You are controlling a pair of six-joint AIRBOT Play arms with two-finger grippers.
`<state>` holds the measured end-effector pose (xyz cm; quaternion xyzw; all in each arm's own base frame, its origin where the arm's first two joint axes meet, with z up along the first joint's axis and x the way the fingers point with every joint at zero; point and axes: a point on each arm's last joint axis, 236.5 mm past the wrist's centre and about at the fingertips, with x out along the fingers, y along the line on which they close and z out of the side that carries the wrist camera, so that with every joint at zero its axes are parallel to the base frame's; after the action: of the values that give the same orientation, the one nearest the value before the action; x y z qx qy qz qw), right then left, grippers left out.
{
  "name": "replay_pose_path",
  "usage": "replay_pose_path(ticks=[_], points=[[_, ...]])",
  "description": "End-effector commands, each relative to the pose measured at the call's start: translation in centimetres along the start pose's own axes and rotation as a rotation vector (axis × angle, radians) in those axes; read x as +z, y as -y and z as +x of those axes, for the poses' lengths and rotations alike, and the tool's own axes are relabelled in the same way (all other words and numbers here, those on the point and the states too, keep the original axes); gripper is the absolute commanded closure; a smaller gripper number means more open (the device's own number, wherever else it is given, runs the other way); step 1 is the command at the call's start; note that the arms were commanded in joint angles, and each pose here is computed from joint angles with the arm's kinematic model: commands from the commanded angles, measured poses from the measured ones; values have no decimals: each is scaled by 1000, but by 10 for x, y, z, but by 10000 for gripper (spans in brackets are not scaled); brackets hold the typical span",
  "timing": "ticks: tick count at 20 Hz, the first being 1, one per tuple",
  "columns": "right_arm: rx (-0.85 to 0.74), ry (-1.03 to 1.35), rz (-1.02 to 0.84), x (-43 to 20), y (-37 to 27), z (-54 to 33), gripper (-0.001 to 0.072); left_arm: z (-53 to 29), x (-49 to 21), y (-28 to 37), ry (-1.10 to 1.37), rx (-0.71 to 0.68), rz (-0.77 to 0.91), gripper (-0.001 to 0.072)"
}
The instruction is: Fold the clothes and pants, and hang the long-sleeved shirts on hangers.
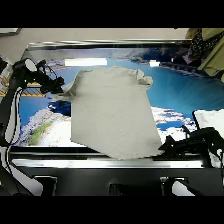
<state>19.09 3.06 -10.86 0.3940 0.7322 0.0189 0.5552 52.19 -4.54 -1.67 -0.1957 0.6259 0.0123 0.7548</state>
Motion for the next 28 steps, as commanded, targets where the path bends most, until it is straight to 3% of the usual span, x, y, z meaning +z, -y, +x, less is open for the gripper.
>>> replay_pose_path(ticks=[1, 5, 9, 12, 19, 20, 21, 22, 25, 26, 27, 28], points=[[31, 18, -27, 1, -13, 10, 678, 0, 0, 0, 1, 0, 0, 691], [78, 210, -54, 52, -51, -39, 681, -1, -6, -1, -22, 6, 1, 691], [72, 657, -115, 156, -117, -184, 681, -2, -23, -5, -95, 25, 3, 691], [126, 823, -154, 217, -168, -262, 681, -1, -38, 0, -150, 33, 18, 691], [167, 694, -96, 299, -214, -181, 677, 11, -66, 42, -198, 30, 115, 691], [165, 673, -91, 296, -212, -177, 611, 11, -66, 44, -199, 31, 119, 691], [173, 659, -77, 292, -208, -182, 472, 11, -66, 44, -199, 30, 119, 691], [187, 650, -75, 284, -204, -193, 403, 10, -65, 42, -198, 31, 115, 691], [149, 658, -153, 247, -175, -249, 385, 8, -61, 35, -192, 30, 101, 691], [143, 658, -139, 235, -163, -263, 285, 8, -61, 34, -191, 31, 99, 691], [138, 651, -126, 220, -151, -272, 237, 8, -60, 33, -190, 30, 99, 691], [128, 633, -124, 206, -141, -271, 237, 8, -60, 33, -190, 29, 104, 691]])
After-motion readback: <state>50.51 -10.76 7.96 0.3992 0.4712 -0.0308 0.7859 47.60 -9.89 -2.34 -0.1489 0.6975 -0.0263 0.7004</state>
